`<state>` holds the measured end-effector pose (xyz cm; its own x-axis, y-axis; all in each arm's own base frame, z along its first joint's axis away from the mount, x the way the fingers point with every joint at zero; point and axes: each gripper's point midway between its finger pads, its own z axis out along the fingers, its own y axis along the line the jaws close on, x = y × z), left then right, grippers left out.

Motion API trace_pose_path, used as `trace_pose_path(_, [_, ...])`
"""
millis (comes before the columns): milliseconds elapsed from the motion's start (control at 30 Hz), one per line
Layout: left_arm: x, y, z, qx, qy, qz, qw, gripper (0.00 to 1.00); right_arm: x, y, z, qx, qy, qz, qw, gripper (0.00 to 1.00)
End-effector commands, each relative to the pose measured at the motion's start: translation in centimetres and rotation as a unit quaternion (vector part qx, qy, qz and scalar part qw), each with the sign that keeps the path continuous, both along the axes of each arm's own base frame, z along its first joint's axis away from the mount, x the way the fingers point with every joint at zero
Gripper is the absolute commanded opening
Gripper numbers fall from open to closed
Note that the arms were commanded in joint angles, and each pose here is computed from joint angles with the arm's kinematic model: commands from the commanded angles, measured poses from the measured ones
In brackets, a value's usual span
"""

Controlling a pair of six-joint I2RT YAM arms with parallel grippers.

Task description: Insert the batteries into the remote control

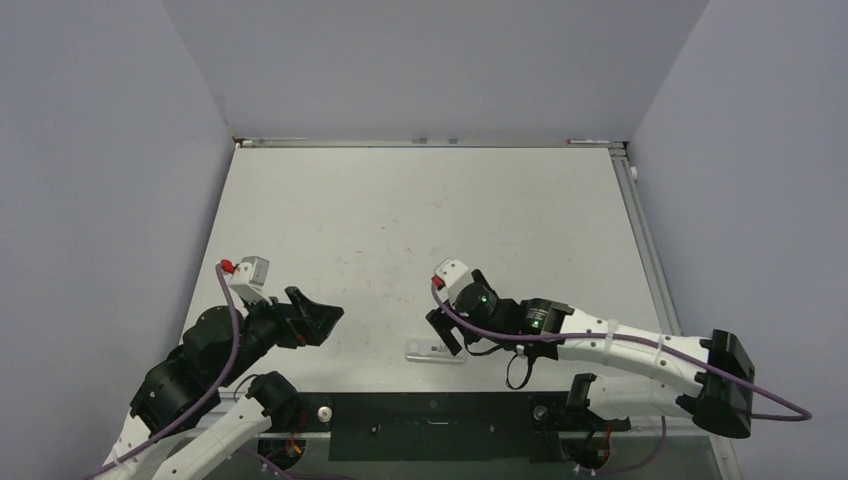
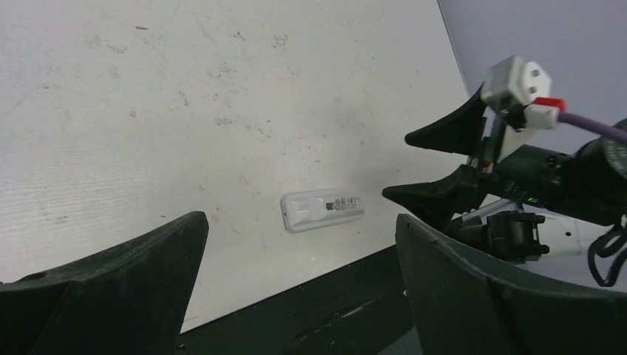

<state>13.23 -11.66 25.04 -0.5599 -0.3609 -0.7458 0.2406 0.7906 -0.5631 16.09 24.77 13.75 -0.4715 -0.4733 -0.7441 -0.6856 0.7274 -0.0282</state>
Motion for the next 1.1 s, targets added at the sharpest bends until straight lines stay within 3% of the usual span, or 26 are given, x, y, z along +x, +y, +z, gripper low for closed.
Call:
trace_pose_path(0, [-0.5,0.2,0.3,-0.024,0.002,0.003,1.0,0.96,0.0,1.3,-1.2,-0.043,0.007,0.059,0.997,0.83])
trace_pose_path(333, [-1.1,-0.4,-0.3,-0.04,0.021,-0.008,0.999,0.96,-0.2,2.3,-6.7,-0.162,0.07,0.127,0.976,0.81])
trace_pose_path(600, [-1.3,-0.3,-0.4,-0.043,0.019,-0.01,0.999,0.96,-2.4,3.4,-9.7,-0.18,0.13,0.208,0.953,0.8])
trace_pose_path(867, [-1.2,-0.6,-0.5,-0.039,0.022,-0.015,0.999,0.96,-3.1,3.6,-11.4,-0.199,0.165,0.22,0.941,0.78])
trace_pose_path(967, [-1.2,-0.6,-0.5,-0.039,0.021,-0.015,0.999,0.96,-2.8,3.5,-12.0,-0.21,0.169,0.207,0.941,0.7])
trace_pose_path(1067, [-1.2,-0.8,-0.6,-0.041,0.024,-0.019,0.999,0.96,-2.6,3.2,-12.6,-0.221,0.174,0.191,0.94,0.55])
